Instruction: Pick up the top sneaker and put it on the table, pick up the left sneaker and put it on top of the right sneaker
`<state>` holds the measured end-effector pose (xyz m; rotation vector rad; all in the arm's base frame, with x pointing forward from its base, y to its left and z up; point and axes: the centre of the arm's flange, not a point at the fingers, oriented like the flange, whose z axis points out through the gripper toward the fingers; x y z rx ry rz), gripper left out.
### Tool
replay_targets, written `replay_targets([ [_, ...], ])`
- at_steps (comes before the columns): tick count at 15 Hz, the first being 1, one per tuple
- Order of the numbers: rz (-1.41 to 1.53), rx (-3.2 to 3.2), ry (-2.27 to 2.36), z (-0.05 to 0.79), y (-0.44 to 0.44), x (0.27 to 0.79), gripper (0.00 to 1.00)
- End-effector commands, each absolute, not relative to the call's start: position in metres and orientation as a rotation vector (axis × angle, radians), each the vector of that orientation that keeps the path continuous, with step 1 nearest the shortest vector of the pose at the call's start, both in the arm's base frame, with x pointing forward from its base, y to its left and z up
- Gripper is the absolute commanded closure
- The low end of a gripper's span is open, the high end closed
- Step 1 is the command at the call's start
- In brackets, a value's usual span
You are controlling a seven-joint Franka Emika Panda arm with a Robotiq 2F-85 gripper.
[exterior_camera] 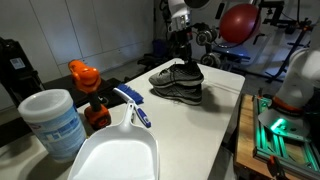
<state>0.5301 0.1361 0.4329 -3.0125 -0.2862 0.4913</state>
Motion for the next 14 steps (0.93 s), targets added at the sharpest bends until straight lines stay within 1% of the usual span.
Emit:
replay_targets([
  [1, 0.555, -3.010, -0.277, 0.436, 0.139, 0.534, 0.56],
  [2, 0.562, -3.012, -0.275, 0.438, 0.138, 0.534, 0.63],
  [3, 0.565, -3.012, -0.277, 0.439, 0.138, 0.534, 0.72],
  [5, 0.567, -3.012, -0.277, 0.442, 0.138, 0.535, 0.85],
  [6, 0.569, -3.010, -0.280, 0.443, 0.138, 0.537, 0.94],
  [7, 0.570, -3.008, -0.281, 0.443, 0.139, 0.538, 0.98],
  [8, 0.570, -3.007, -0.286, 0.443, 0.140, 0.539, 0.99],
  [9, 0.576, -3.011, -0.288, 0.443, 0.139, 0.540, 0.96],
  [10, 0.577, -3.011, -0.283, 0.444, 0.138, 0.540, 0.96],
  [11, 0.572, -3.014, -0.274, 0.446, 0.136, 0.538, 0.99],
  [14, 0.539, -3.067, -0.231, 0.456, 0.128, 0.533, 0.98],
])
